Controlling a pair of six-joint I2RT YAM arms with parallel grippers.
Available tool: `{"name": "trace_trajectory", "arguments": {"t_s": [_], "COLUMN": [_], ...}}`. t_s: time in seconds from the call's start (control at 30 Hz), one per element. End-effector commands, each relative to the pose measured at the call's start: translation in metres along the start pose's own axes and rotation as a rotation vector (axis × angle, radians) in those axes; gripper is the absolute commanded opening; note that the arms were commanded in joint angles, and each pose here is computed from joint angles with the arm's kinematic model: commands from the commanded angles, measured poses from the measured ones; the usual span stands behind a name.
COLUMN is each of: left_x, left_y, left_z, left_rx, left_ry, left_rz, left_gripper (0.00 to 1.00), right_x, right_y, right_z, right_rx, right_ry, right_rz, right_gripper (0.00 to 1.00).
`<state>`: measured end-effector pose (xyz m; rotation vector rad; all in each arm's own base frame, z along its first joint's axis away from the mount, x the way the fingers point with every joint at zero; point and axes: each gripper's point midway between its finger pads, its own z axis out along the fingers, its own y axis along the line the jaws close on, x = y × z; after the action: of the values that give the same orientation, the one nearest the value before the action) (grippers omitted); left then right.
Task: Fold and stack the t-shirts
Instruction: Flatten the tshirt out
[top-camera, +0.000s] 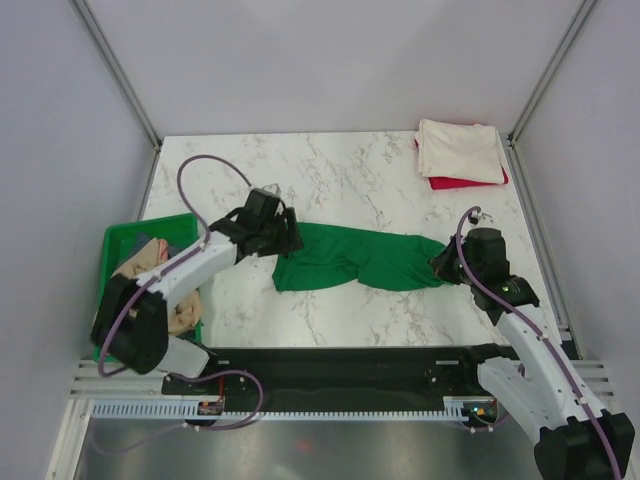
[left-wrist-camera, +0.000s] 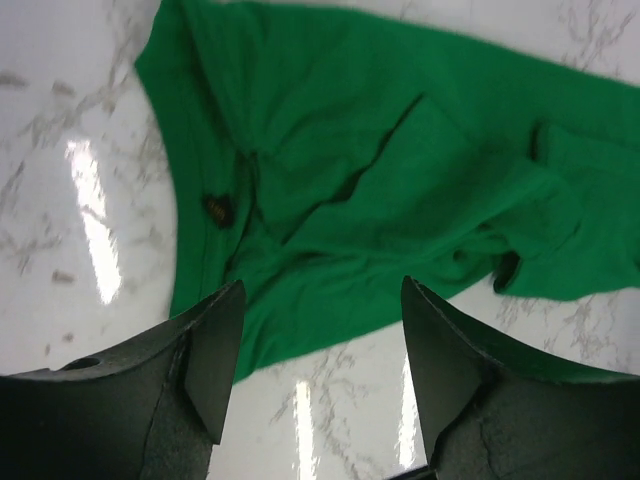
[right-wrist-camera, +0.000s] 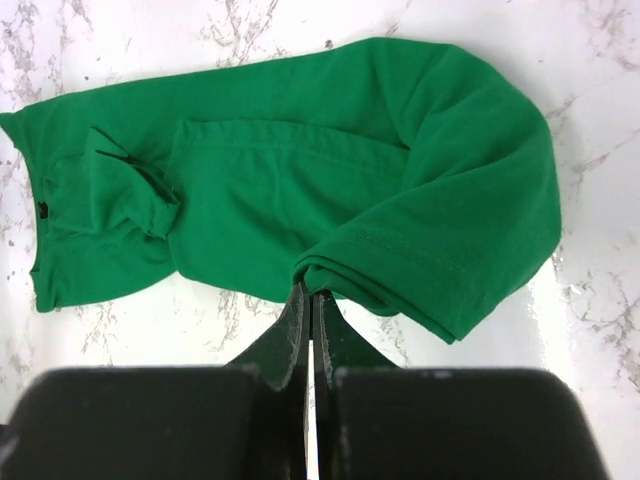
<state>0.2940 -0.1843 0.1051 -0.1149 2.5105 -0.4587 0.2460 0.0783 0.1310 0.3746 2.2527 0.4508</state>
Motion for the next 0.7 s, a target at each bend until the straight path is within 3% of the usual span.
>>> {"name": "trace_trajectory", "arguments": {"t_s": [0.0,0.2,0.27,0.67], "left_x": [-0.054,-0.062,-0.063,-0.041], "left_y": [-0.031,-0.058,-0.068,-0.082], "left_z": [0.031,0.084,0.096,0.128], "left_rx": [0.045,0.055,0.057,-0.032], "left_ry": [-0.114,-0.060,-0.048,-0.003], "left_rz": [0.043,0.115,0.132,0.212], "left_gripper": [0.71,0.66,0.58,0.53], "right_x": [-0.007,-0.003,-0.001,0.000], "right_y": [0.016,0.016,0.015,0.018], "right_z": [0.002,0.002,0.003,0.004], "right_rx": [-0.084,-0.093,-0.093,-0.112], "right_ry": [-0.020,-0.009,-0.006,0.006], "right_rz": [-0.007,-0.018,-0.027,-0.041], "right_gripper": [0.00,0.00,0.00,0.00]}}
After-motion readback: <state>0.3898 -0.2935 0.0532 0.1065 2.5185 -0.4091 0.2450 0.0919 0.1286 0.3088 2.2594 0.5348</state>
